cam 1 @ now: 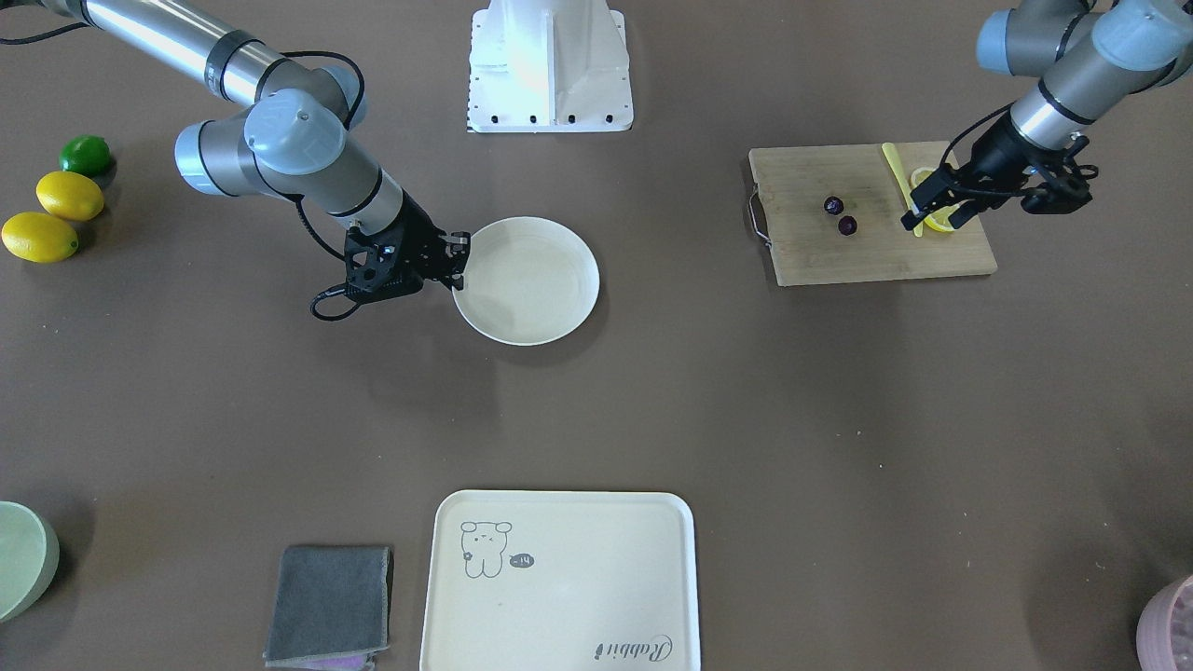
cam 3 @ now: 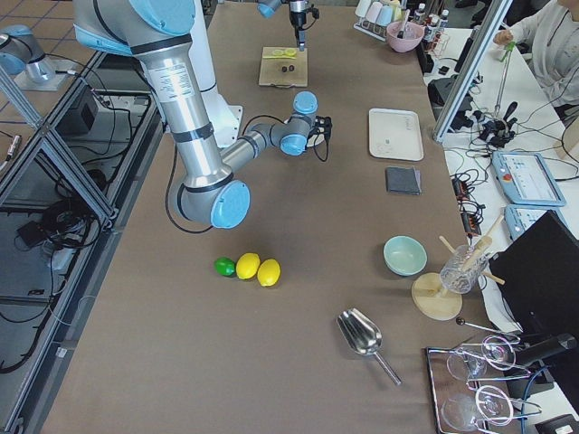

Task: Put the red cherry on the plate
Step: 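Drag the white plate centerward with the right gripper while the left reaches the board, then grasp the dark cherries with the left gripper while the right holds the plate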

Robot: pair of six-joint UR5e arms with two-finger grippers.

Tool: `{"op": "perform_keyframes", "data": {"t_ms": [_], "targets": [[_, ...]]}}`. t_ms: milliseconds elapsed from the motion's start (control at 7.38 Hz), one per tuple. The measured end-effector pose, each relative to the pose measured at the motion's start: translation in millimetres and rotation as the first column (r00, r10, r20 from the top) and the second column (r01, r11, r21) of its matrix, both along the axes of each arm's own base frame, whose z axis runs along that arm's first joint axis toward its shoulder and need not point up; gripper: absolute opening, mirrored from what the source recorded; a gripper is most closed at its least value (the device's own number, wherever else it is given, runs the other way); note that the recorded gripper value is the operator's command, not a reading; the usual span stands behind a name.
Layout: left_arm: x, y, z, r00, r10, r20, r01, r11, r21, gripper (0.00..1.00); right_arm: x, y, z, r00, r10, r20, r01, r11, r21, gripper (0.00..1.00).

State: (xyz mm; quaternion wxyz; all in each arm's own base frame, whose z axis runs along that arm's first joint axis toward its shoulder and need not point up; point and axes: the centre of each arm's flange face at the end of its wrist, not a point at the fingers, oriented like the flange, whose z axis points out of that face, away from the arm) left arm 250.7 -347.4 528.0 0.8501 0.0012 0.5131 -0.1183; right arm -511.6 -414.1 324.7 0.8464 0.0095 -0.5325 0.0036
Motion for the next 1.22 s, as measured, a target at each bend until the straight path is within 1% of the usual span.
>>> {"op": "perform_keyframes", "data": {"t_ms": [271, 407, 542, 678, 814, 949, 1085, 1220], "targets": [[40, 20, -14, 1.0, -0.001, -0.01, 0.001, 1.0, -0.006, 0.91, -10, 8, -2, 1.0, 0.005, -0.005, -0.005, 1.0, 0.009, 0.0], [53, 24, -18, 1.0, 0.006, -0.015, -0.006, 1.0, -0.004, 0.83, -13, 10, -2, 1.0, 0.004, -0.007, -0.004, 1.0, 0.011, 0.0], [60, 25, -20, 1.0, 0.01, -0.017, -0.01, 1.0, -0.002, 0.7, -14, 11, -2, 1.0, 0.003, -0.007, -0.003, 1.0, 0.012, 0.0], [64, 26, -21, 1.0, 0.012, -0.018, -0.012, 1.0, -0.001, 0.62, -14, 12, -2, 1.0, 0.002, -0.007, -0.002, 1.0, 0.012, 0.0], [66, 25, -22, 1.0, 0.013, -0.018, -0.013, 1.0, -0.001, 0.59, -15, 13, -2, 1.0, 0.001, -0.007, -0.001, 1.0, 0.013, 0.34], [67, 25, -21, 1.0, 0.014, -0.017, -0.014, 1.0, -0.001, 0.54, -16, 13, -3, 1.0, 0.0, -0.004, 0.001, 1.0, 0.014, 0.77], [68, 24, -19, 1.0, 0.014, -0.014, -0.014, 1.0, -0.003, 0.48, -17, 14, -5, 1.0, 0.0, -0.003, 0.0, 1.0, 0.017, 0.99], [69, 24, -18, 1.0, 0.014, -0.012, -0.014, 1.0, -0.004, 0.43, -17, 14, -6, 1.0, 0.005, -0.002, -0.005, 1.0, 0.021, 0.99]]}}
